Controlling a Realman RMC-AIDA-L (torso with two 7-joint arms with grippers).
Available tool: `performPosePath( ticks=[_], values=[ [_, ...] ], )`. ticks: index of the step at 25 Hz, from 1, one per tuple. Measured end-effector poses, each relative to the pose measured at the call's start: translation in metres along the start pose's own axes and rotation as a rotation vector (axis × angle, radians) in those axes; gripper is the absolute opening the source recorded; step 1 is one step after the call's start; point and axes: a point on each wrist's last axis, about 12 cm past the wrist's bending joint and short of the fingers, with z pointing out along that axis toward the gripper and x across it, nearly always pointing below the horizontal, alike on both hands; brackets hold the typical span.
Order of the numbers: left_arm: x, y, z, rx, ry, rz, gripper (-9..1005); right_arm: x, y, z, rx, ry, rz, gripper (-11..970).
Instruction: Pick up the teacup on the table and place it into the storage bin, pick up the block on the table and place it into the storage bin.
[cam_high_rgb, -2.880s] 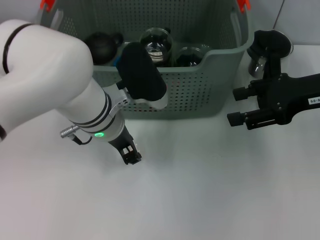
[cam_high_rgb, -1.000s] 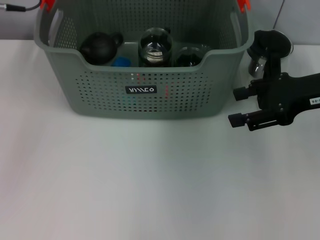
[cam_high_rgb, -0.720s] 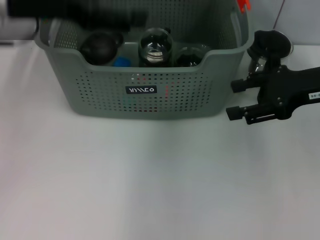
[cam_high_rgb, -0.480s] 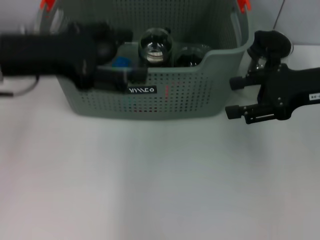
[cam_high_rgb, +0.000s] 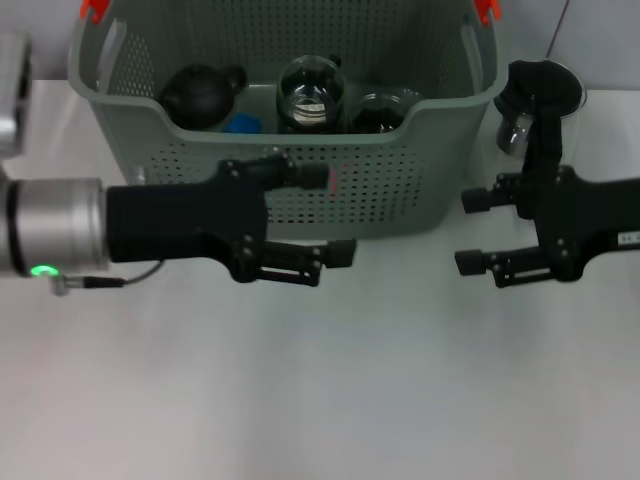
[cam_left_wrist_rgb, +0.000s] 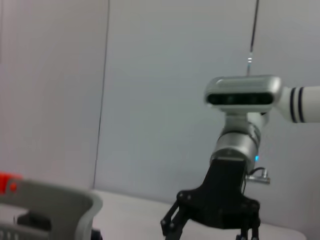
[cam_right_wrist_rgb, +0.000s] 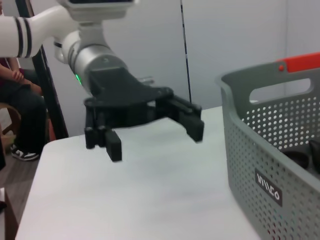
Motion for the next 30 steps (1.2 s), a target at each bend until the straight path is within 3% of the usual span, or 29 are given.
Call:
performPosePath(
  ticks=[9, 18, 26, 30],
  values=[
    [0.022, 0.004, 0.02, -0.001, 0.052, -0.068, 950, 0.029, 0.007, 0.007, 0.023, -0.012, 0.027, 818],
    [0.026, 0.003, 0.02, 0.001, 0.062, -0.086, 950, 0.028, 0.007, -0.001, 0.03, -0.033, 0.081, 818],
    [0.033, 0.004, 0.021, -0.015, 0.07, -0.122, 950, 0.026, 0.008, -0.003, 0.01, -0.031, 0.057, 940],
    [0.037, 0.006, 0.022, -0.032, 0.089, -0.13, 950, 0.025, 0.007, -0.002, 0.009, -0.03, 0.051, 939]
  ],
)
